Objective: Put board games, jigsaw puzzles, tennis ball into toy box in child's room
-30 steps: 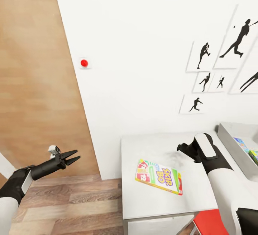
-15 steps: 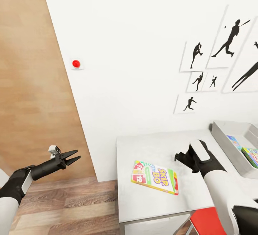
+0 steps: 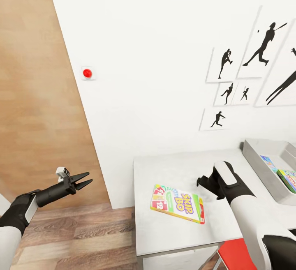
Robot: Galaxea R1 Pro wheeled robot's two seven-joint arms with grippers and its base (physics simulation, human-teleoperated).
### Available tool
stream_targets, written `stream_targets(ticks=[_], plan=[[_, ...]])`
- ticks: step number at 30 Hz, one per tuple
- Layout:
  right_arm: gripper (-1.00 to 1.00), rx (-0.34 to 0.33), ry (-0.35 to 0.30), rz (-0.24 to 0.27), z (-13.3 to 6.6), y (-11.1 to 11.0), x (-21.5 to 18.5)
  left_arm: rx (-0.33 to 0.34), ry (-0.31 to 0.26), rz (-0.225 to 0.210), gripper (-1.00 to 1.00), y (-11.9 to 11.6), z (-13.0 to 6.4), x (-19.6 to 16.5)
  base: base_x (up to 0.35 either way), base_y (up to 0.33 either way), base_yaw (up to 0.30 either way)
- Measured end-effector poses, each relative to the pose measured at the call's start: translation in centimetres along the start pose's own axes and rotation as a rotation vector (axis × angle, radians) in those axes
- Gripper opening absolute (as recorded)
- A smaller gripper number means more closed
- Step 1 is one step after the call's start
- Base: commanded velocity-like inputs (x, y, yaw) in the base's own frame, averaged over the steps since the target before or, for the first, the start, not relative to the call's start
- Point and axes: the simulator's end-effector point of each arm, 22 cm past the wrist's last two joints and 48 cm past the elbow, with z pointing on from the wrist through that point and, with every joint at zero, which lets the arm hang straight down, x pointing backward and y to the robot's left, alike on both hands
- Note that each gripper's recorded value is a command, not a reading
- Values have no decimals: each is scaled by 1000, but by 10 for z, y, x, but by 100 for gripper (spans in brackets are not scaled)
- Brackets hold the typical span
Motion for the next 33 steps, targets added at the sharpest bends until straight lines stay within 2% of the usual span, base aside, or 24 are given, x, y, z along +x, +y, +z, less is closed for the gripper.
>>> stream_targets(ticks=[15,24,33], plan=[[100,-15,-11,2,-3,3,-6,0,0,0,100,0,0,0,6,18,0],[100,-24,-19,2,-6,4,-9,0,0,0,100,0,0,0,112,66,0],[100,-108,-29,2,-9,23,-12,0,0,0,100,0,0,0,22,10,0]])
